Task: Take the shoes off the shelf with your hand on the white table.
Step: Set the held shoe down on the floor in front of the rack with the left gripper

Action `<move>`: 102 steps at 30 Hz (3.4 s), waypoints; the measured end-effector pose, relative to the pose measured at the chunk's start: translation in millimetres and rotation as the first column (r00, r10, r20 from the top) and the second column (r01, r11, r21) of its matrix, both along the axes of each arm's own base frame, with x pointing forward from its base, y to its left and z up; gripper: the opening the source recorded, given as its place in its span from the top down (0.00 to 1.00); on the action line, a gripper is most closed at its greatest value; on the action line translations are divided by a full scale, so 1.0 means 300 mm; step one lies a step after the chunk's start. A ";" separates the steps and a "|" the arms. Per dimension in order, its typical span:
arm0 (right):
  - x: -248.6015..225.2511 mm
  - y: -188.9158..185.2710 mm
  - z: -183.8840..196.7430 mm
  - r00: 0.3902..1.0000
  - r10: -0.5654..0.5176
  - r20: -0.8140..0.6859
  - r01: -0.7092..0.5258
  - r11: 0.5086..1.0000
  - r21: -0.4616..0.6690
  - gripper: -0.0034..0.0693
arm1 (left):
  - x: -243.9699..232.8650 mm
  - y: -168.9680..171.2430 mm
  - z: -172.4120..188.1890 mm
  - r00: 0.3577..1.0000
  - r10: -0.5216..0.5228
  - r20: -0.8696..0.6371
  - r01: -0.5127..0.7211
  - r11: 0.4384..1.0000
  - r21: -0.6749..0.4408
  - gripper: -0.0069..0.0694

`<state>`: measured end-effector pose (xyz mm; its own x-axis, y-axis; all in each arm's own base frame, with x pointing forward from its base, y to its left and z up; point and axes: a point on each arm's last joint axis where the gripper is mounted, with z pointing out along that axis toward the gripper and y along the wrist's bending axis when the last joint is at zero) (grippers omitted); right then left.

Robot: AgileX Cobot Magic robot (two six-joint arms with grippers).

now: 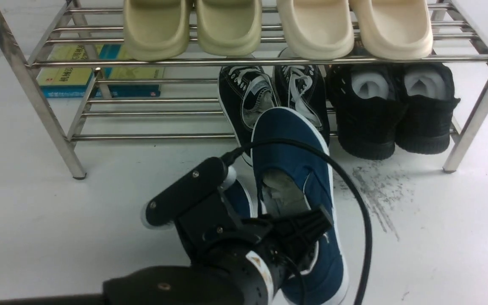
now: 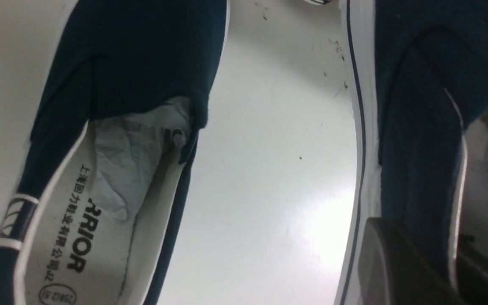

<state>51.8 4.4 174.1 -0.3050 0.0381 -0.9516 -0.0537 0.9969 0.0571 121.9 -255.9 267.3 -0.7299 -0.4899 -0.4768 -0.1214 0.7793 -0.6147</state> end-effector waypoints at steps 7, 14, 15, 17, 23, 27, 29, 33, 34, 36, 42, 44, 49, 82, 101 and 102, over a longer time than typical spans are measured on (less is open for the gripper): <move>0.000 0.000 0.000 1.000 0.000 0.000 0.000 1.000 0.000 0.62 | 0.008 -0.023 -0.065 0.999 -0.041 0.005 0.040 0.990 0.135 0.84; 0.000 0.000 0.000 1.000 0.000 0.000 0.000 1.000 0.000 0.62 | -0.002 -0.038 -0.129 0.996 -0.047 -0.081 0.063 0.978 0.201 0.84; 0.000 0.000 0.000 1.000 0.000 0.000 0.000 1.000 0.000 0.62 | -0.004 -0.042 -0.139 0.995 -0.052 -0.090 0.070 0.975 0.211 0.83; 0.000 0.000 0.000 1.000 0.000 0.000 0.000 1.000 0.000 0.62 | -0.004 -0.045 -0.144 0.994 -0.055 -0.094 0.074 0.974 0.213 0.83; 0.000 0.000 0.000 1.000 0.000 0.000 0.000 1.000 0.000 0.62 | 0.002 -0.047 -0.139 0.995 -0.083 -0.055 0.093 0.968 0.231 0.83; 0.000 0.000 0.000 1.000 0.000 0.000 0.000 1.000 0.000 0.62 | 0.013 -0.049 -0.105 0.993 -0.119 0.017 0.112 0.966 0.234 0.82; 0.000 0.000 0.000 1.000 0.000 0.000 0.000 1.000 0.000 0.62 | 0.017 -0.045 -0.053 0.991 -0.121 0.059 0.107 0.972 0.209 0.82; 0.000 0.000 0.000 1.000 0.000 0.000 0.000 1.000 0.000 0.62 | 0.014 -0.026 0.016 0.987 -0.120 0.103 0.099 0.977 0.189 0.82; 0.000 0.000 0.000 1.000 0.000 0.000 0.000 1.000 0.000 0.62 | 0.002 -0.010 0.049 0.985 -0.124 0.122 0.101 0.978 0.183 0.82; 0.000 0.000 0.000 1.000 0.000 0.000 0.000 1.000 0.000 0.62 | -0.025 0.004 0.074 0.982 -0.130 0.136 0.103 0.976 0.191 0.82; 0.000 0.000 0.000 1.000 0.000 0.000 0.000 1.000 0.000 0.62 | -0.152 -0.003 0.093 0.969 -0.200 0.148 0.165 0.961 0.221 0.82; 0.000 0.000 0.000 1.000 0.000 0.000 0.000 1.000 0.000 0.62 | -0.193 -0.010 0.089 0.967 -0.214 0.135 0.182 0.960 0.214 0.82; 0.000 0.000 0.000 1.000 0.000 0.000 0.000 1.000 0.000 0.62 | -0.240 -0.035 0.068 0.964 -0.241 0.108 0.218 0.957 0.191 0.82; 0.000 0.000 0.000 1.000 0.000 0.000 0.000 1.000 0.000 0.62 | 0.000 -0.087 -0.134 0.990 -0.077 -0.115 0.101 0.970 0.220 0.81; 0.000 0.000 0.000 1.000 0.000 0.000 0.000 1.000 0.000 0.62 | 0.097 -0.091 -0.197 0.982 -0.083 -0.171 0.116 0.974 0.193 0.70; 0.000 0.000 0.000 1.000 0.000 0.000 0.000 1.000 0.000 0.62 | 0.098 -0.092 -0.198 0.981 -0.086 -0.172 0.119 0.974 0.193 0.67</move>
<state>51.8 4.4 174.1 -0.3050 0.0381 -0.9516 -0.0537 0.9969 0.0571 151.3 -283.4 207.8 -0.8466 -0.3143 -0.4295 -0.1190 0.8984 -0.4228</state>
